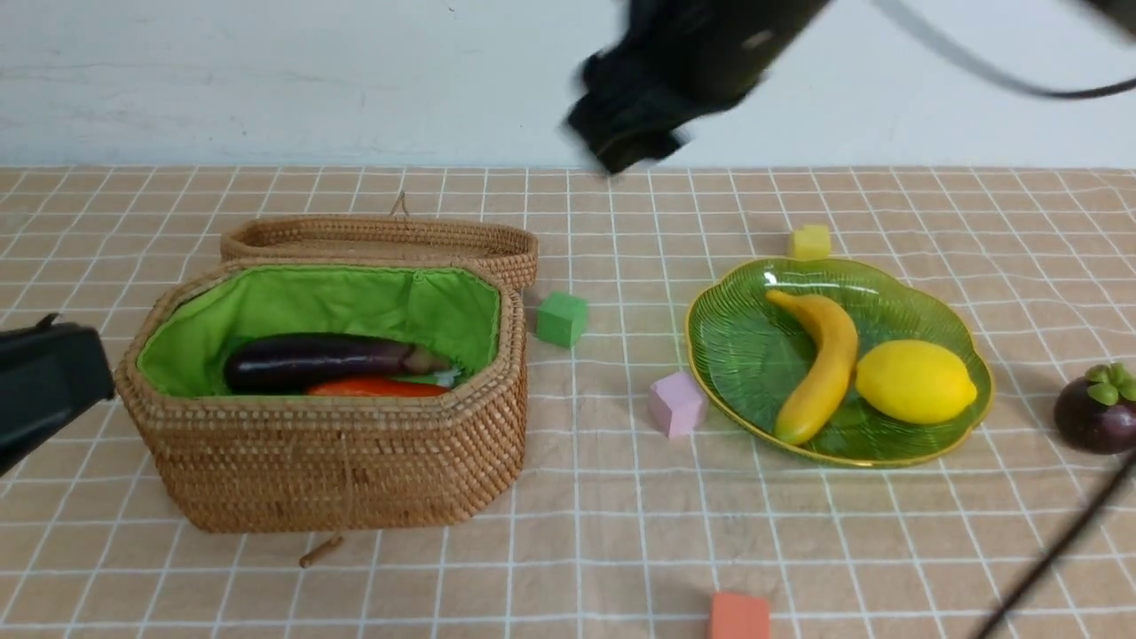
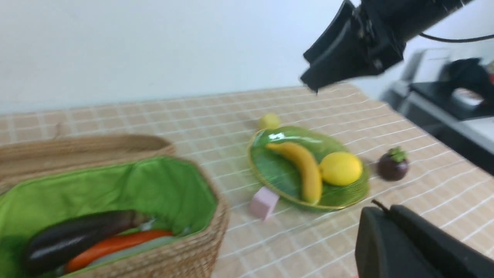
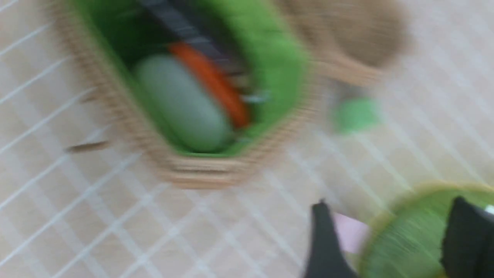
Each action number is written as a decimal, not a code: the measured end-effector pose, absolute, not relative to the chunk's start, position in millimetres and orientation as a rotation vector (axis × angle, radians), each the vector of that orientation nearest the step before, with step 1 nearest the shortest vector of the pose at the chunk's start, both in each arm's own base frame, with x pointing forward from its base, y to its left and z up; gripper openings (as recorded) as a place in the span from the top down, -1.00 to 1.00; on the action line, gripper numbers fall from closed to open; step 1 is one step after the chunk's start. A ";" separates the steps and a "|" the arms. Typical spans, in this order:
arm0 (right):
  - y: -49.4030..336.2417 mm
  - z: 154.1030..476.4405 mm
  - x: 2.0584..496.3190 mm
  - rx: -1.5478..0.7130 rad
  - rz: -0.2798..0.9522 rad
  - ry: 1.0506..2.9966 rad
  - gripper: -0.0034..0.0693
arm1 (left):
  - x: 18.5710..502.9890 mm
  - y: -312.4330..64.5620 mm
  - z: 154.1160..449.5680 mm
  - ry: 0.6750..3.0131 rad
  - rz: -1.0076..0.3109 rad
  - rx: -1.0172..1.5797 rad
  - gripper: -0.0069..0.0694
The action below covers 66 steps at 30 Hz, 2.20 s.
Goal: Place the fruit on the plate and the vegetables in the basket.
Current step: Use the right arm to grab a mangosteen and put it into the right plate
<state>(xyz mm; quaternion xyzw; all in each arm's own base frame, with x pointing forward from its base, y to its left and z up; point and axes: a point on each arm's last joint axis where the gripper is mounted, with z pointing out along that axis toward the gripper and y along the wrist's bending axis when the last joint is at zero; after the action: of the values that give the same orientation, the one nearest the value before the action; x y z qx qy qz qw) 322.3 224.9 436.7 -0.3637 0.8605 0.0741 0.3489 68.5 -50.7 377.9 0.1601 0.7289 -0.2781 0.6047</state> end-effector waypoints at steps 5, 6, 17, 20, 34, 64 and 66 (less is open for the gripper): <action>103.8 426.7 320.2 -0.398 0.109 2.480 0.47 | 64.9 -55.1 377.9 1.680 -0.687 0.426 0.81; 78.4 413.5 319.7 -0.278 0.079 2.546 0.48 | 64.6 -55.4 377.9 1.677 -0.683 0.439 0.81; -78.8 265.0 343.2 0.438 0.084 2.695 -0.81 | 64.5 -56.1 376.5 1.678 -0.654 0.480 0.81; -85.1 250.2 355.1 0.400 0.082 2.668 -0.93 | 65.3 -56.8 376.1 1.683 -0.653 0.481 0.81; -101.6 162.0 394.5 0.315 -0.021 2.682 -0.86 | 68.3 -60.8 373.9 1.710 -0.660 0.482 0.81; 92.6 226.1 402.0 -0.252 0.414 2.371 -0.71 | 69.3 -59.6 373.7 1.703 -0.623 0.495 0.81; 92.6 222.3 404.3 -0.244 0.406 2.367 -0.87 | 69.8 -58.8 371.9 1.702 -0.598 0.505 0.81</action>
<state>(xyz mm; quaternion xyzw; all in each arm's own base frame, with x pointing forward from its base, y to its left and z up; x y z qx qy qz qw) 404.3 92.6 222.3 -0.0943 0.9164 0.1572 0.3558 69.8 -58.8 371.9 0.2172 0.7318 -0.2573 0.5926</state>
